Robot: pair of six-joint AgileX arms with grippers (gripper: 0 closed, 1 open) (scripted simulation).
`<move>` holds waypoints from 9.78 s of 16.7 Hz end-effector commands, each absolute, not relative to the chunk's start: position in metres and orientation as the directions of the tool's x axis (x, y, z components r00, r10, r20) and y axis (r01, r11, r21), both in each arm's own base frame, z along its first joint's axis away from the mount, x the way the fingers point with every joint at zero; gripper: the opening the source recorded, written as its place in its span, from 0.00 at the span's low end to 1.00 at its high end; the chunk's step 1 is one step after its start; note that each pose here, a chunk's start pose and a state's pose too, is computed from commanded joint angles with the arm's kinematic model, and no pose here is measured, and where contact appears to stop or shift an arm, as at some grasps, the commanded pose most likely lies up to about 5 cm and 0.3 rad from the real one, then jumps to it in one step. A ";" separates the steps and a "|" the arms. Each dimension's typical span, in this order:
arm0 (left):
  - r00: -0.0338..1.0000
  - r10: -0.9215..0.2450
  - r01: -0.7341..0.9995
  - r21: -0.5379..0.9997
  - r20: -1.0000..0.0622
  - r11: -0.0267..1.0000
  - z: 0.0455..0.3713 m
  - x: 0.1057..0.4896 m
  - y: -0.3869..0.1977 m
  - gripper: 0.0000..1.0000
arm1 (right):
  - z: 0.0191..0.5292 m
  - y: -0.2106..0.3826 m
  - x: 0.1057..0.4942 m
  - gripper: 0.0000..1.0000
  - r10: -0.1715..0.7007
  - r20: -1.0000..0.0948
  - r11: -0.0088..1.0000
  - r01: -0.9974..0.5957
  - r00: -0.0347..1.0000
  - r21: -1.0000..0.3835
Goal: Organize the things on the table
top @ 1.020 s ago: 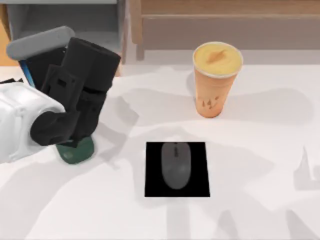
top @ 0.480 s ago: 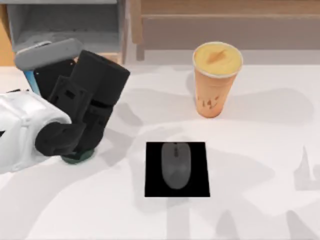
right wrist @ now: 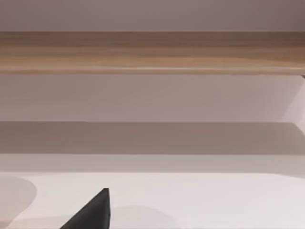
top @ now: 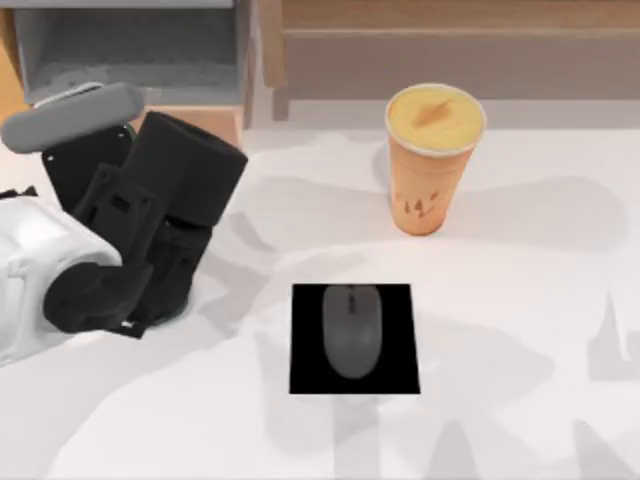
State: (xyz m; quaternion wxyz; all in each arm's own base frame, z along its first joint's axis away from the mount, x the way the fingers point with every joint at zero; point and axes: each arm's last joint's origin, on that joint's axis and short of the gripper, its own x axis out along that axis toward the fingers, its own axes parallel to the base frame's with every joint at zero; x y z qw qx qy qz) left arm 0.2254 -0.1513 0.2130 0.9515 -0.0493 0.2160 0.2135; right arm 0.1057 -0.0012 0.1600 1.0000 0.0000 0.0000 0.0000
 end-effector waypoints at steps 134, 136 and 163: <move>1.000 0.000 0.000 0.000 0.000 1.000 0.160 0.106 -0.001 1.00 | 0.219 0.107 0.421 0.00 0.020 0.248 0.995 -0.043 0.969 0.089; 1.000 0.000 0.000 0.000 0.000 1.000 0.160 0.106 -0.001 1.00 | 0.224 0.072 0.434 0.00 0.010 0.215 0.998 -0.023 0.976 0.062; 1.000 0.000 0.000 0.000 0.000 1.000 0.160 0.106 -0.001 1.00 | 0.238 -0.085 0.456 0.00 -0.009 0.012 1.000 0.009 1.000 -0.008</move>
